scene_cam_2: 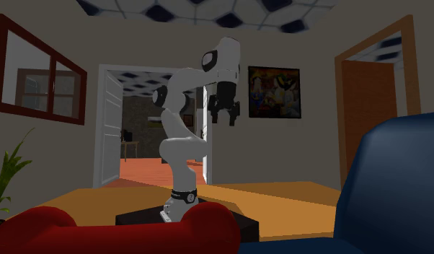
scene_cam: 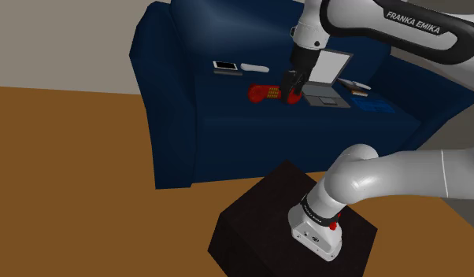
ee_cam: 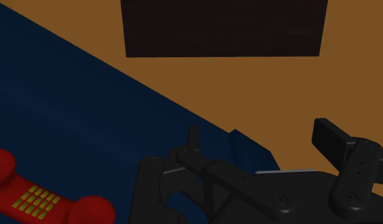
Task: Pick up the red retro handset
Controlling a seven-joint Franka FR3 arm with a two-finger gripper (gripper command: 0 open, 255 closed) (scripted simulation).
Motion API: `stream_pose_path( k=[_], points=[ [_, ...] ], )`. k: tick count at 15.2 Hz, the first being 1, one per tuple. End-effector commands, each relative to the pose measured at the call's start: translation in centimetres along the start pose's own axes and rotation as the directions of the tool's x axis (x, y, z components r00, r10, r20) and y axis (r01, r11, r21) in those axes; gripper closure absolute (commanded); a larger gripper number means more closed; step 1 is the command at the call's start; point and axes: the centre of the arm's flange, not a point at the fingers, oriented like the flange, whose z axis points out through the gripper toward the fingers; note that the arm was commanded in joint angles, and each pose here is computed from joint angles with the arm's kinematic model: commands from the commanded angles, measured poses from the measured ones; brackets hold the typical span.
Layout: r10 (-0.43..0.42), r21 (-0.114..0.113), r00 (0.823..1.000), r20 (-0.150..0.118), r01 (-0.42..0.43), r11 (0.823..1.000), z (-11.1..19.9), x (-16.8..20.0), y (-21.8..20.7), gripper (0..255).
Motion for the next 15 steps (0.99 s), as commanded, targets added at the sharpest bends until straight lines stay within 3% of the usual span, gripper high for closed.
stream_pose_path(
  k=[1, 8, 15],
  points=[
    [0.0, 0.0, 1.0, 0.0, 0.0, 1.0, 0.0, 0.0, 0.0, 0],
    [-0.118, 0.013, 0.993, 0.007, 0.118, 0.993, 2.6, 2.4, 8.8, 0],
    [-0.235, 0.028, 0.972, 0.013, 0.235, 0.972, 5.4, 5.7, 17.1, 0]
  ],
)
